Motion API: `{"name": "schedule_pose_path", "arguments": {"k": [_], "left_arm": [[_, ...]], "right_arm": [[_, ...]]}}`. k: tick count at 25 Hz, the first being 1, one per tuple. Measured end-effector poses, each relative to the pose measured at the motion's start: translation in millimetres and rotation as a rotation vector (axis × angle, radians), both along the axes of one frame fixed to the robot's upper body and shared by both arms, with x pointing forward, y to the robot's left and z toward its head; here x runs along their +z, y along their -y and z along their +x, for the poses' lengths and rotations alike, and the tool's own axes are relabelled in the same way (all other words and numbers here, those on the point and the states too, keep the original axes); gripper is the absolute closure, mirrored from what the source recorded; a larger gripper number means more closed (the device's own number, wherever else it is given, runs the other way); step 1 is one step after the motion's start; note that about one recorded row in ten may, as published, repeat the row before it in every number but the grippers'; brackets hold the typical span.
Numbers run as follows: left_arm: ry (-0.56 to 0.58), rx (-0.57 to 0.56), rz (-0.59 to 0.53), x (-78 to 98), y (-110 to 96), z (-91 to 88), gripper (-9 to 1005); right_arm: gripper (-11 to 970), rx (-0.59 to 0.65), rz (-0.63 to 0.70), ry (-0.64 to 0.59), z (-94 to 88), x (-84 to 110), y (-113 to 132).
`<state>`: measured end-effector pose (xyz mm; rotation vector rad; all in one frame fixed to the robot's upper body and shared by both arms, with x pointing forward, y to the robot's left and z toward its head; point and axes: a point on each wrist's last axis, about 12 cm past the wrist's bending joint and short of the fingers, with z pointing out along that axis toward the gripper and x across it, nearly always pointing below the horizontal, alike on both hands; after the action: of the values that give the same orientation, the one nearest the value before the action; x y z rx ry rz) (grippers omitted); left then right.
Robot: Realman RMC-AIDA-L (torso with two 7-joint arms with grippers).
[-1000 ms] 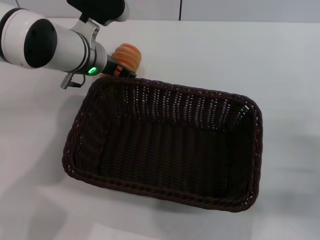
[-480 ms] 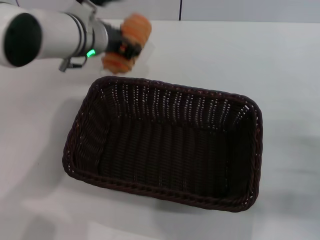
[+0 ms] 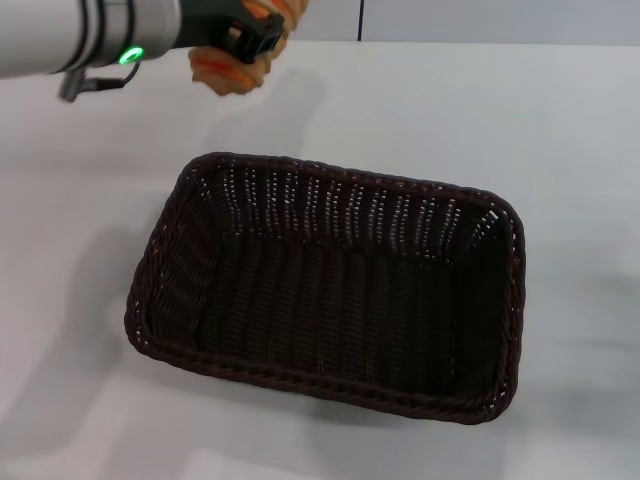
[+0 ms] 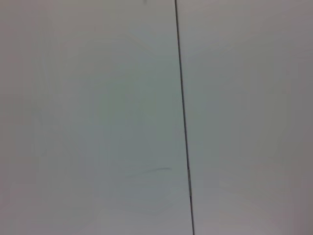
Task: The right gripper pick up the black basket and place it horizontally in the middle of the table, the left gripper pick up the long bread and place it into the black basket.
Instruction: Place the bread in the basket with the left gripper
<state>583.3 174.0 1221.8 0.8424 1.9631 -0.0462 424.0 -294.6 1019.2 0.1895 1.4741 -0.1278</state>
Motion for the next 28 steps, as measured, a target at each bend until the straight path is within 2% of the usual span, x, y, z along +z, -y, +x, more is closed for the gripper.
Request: {"name": "schedule_pose_path", "arguments": {"k": [2, 6, 8, 11, 15, 20, 27, 28], "left_arm": [[-0.022, -0.027, -0.004, 6.5, -3, -17.5, 509], [-0.098, -0.082, -0.002, 7.1, -10, -49.8, 554], [-0.147, -0.114, -0.009, 2.5, -14, -68.1, 564], [-0.216, -0.157, -0.014, -8.5, -17, -78.9, 578], [-0.305, -0.174, 0.011, -20.4, -15, -77.4, 599], [-0.319, -0.18, 0.017, -24.3, -12, -73.9, 633], [-0.322, -0.188, 0.023, -23.8, -11, -74.1, 432], [-0.322, -0.188, 0.023, -23.8, -11, -74.1, 364]], "right_arm": [[126, -0.003, 0.0, 0.001, 0.0, 0.1, 1], [126, -0.006, -0.001, 0.002, 0.2, 0.3, 1], [127, -0.01, -0.002, 0.003, 0.5, 0.7, 2], [127, -0.015, -0.002, 0.006, 1.0, 1.3, 4], [127, -0.014, -0.001, 0.013, 2.6, 2.9, 3], [128, -0.012, -0.001, 0.018, 3.4, 3.9, 3], [127, -0.015, -0.002, 0.016, 1.8, 3.5, 4], [127, -0.015, -0.002, 0.016, 1.8, 3.5, 4]]}}
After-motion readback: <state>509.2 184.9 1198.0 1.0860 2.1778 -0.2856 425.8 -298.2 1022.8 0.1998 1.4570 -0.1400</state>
